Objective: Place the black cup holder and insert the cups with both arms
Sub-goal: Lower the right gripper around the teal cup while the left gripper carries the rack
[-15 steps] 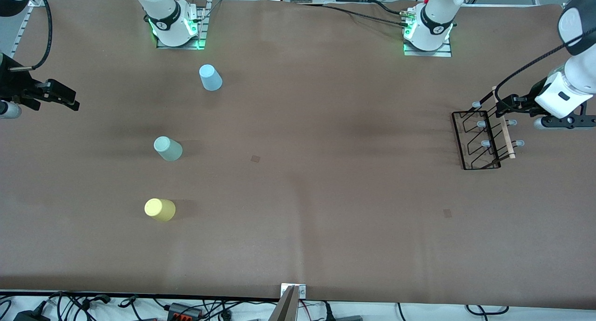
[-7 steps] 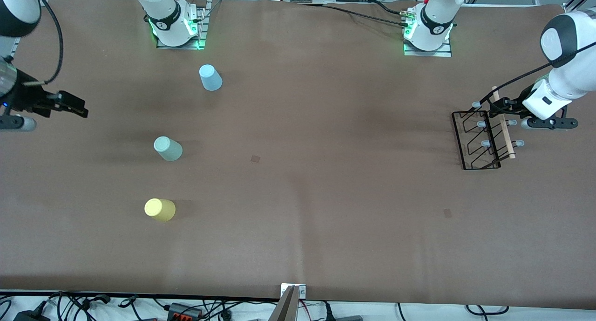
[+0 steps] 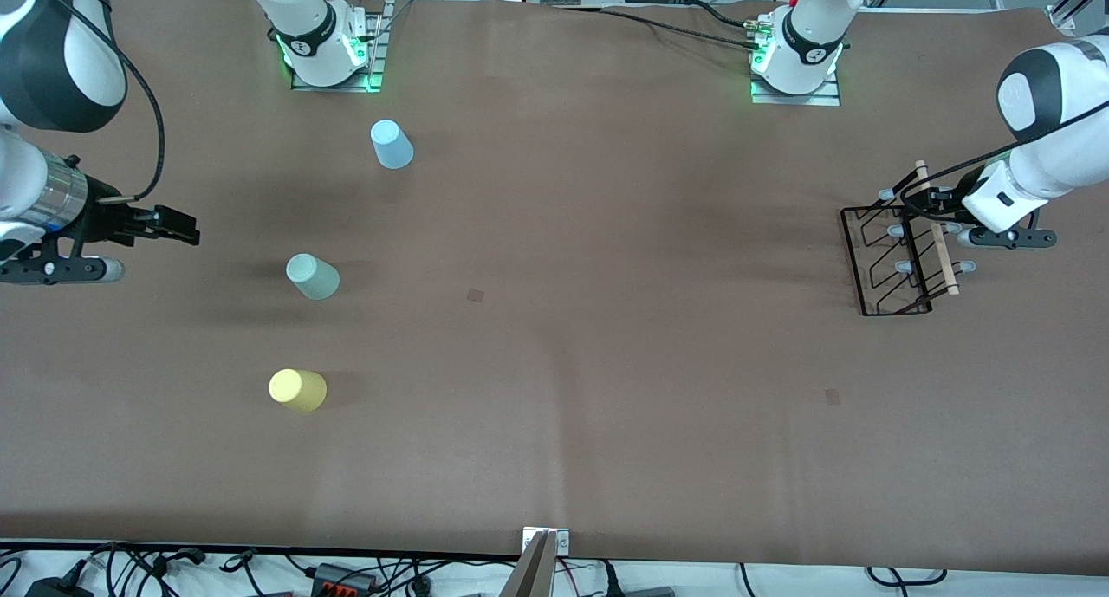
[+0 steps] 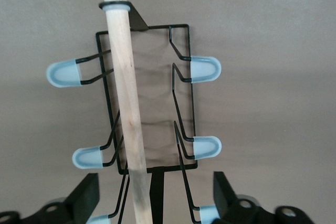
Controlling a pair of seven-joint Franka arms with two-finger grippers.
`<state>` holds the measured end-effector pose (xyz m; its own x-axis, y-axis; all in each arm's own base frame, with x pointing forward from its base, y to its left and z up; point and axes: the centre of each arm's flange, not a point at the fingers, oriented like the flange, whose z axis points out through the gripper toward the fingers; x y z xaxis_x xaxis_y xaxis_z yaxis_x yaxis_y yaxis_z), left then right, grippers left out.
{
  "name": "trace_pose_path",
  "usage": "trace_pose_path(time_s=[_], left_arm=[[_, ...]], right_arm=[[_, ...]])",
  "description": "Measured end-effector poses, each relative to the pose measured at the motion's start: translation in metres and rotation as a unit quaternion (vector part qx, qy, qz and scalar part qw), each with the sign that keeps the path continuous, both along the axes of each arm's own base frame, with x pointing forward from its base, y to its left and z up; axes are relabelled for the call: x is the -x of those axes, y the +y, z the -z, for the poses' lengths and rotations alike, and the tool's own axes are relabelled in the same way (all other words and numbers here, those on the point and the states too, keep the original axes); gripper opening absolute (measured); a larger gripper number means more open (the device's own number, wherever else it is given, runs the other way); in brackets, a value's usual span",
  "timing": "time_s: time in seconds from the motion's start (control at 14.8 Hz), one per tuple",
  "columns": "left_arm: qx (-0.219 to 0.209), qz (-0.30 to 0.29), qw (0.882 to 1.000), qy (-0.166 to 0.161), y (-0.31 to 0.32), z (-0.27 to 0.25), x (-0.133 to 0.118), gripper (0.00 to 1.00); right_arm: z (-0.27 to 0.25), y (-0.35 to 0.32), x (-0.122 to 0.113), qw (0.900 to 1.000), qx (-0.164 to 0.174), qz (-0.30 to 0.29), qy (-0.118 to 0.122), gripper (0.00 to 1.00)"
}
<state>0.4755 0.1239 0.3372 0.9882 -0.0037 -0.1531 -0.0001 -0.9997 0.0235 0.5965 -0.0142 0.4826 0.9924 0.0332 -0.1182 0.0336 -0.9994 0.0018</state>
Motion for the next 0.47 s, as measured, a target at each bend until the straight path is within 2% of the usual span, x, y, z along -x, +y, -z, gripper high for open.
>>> trace_pose_path(time_s=[0.07,0.13,0.27,0.47], left_arm=[[0.001,-0.001,1.0,0.003,0.001,0.003,0.0,0.89],[0.002,-0.001,1.0,0.005,0.001,0.005,0.0,0.84],[0.002,-0.001,1.0,0.006,0.002,0.007,0.0,0.64],[0.003,-0.001,1.0,0.007,0.002,0.008,0.0,0.49]], right_arm=[[0.004,0.001,-0.003,1.0,0.0,-0.001,-0.001,1.0],[0.01,0.001,-0.005,1.0,0.0,-0.001,-0.001,1.0],[0.016,0.007,-0.008,1.0,0.0,-0.006,-0.001,1.0],[0.017,0.018,-0.009,1.0,0.0,-0.015,0.0,1.0]])
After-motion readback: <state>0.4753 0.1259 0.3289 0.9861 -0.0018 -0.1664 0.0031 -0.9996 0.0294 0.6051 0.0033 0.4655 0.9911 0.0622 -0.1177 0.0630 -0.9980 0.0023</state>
